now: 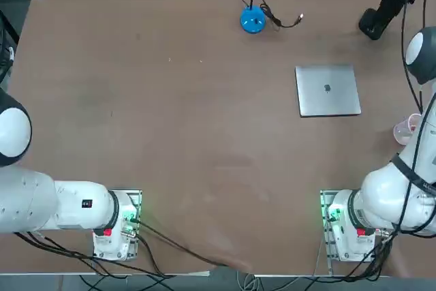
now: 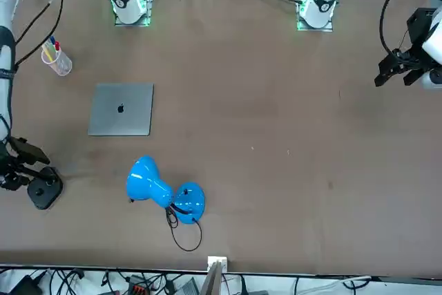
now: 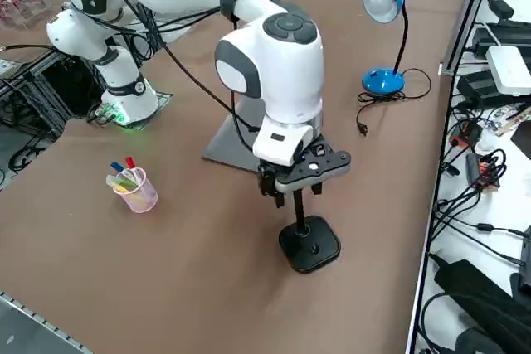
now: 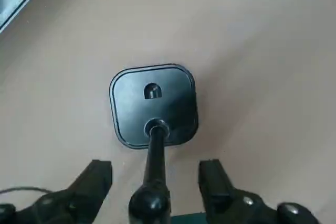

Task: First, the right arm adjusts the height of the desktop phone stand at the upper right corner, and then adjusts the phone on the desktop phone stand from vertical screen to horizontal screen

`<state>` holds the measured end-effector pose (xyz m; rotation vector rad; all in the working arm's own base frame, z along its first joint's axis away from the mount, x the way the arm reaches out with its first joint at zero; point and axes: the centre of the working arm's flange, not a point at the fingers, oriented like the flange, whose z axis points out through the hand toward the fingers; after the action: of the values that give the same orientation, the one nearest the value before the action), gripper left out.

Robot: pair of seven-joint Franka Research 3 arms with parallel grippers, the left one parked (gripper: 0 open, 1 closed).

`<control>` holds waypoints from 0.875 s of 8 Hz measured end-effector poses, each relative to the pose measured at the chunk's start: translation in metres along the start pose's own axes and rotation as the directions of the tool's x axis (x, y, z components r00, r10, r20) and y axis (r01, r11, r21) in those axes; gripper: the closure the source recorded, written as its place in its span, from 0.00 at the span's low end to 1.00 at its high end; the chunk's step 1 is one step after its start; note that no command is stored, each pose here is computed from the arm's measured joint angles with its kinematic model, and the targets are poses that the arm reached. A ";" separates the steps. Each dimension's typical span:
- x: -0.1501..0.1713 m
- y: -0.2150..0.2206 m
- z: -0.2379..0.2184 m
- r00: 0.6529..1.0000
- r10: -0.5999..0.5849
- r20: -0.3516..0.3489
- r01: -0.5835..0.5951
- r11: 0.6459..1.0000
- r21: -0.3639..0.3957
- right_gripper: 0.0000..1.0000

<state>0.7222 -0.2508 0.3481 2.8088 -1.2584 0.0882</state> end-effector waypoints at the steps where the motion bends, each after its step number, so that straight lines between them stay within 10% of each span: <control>1: 0.001 0.000 -0.006 1.000 0.001 -0.008 -0.001 1.000 0.004 0.00; 7: -0.006 0.011 -0.082 0.998 -0.068 0.001 0.068 0.998 0.011 0.00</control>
<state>0.7074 -0.2469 0.4297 2.8579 -1.1653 0.0897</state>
